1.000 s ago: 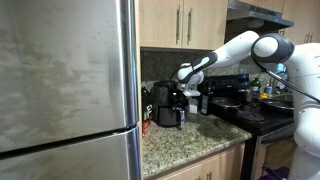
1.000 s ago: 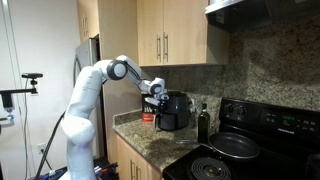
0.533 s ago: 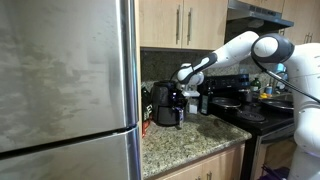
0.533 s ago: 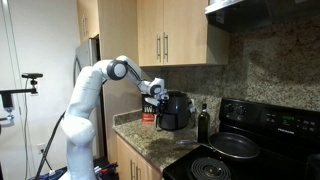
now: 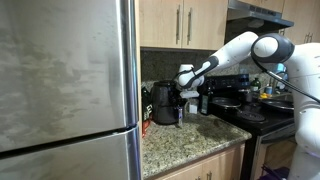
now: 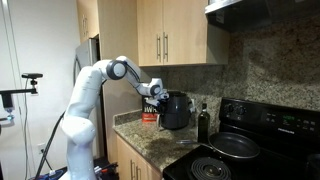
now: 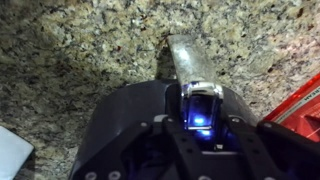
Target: Open the airfryer
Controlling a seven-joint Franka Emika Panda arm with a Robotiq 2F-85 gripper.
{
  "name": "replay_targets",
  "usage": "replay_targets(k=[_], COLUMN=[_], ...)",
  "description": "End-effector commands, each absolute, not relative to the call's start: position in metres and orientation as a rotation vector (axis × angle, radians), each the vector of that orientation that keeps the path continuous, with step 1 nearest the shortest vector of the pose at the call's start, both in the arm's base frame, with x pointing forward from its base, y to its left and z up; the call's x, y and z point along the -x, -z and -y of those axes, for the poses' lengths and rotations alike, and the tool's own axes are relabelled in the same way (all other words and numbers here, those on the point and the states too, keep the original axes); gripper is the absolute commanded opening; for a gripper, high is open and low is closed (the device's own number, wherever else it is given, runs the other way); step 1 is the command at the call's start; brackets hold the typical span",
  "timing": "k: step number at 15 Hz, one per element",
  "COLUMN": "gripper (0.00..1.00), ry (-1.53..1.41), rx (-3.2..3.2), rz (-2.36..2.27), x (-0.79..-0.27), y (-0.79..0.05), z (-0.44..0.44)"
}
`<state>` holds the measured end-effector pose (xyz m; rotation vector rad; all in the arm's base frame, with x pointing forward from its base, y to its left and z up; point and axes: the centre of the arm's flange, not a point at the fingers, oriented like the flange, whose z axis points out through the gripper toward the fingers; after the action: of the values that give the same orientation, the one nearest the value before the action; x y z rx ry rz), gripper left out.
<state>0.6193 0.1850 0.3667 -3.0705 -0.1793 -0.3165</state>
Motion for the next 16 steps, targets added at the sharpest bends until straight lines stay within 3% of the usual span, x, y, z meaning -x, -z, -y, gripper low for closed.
replay_targets(k=[1,8,16], gripper=[0.10,0.10,0.10], ry=[0.118,-0.402,-0.720], rx=[3.096,2.966,2.853], rz=[0.112,0.034,0.013], x=[-0.610,-0.592,-0.581], y=[-0.370,-0.367,-0.368], z=[-0.188,-0.191,-0.191])
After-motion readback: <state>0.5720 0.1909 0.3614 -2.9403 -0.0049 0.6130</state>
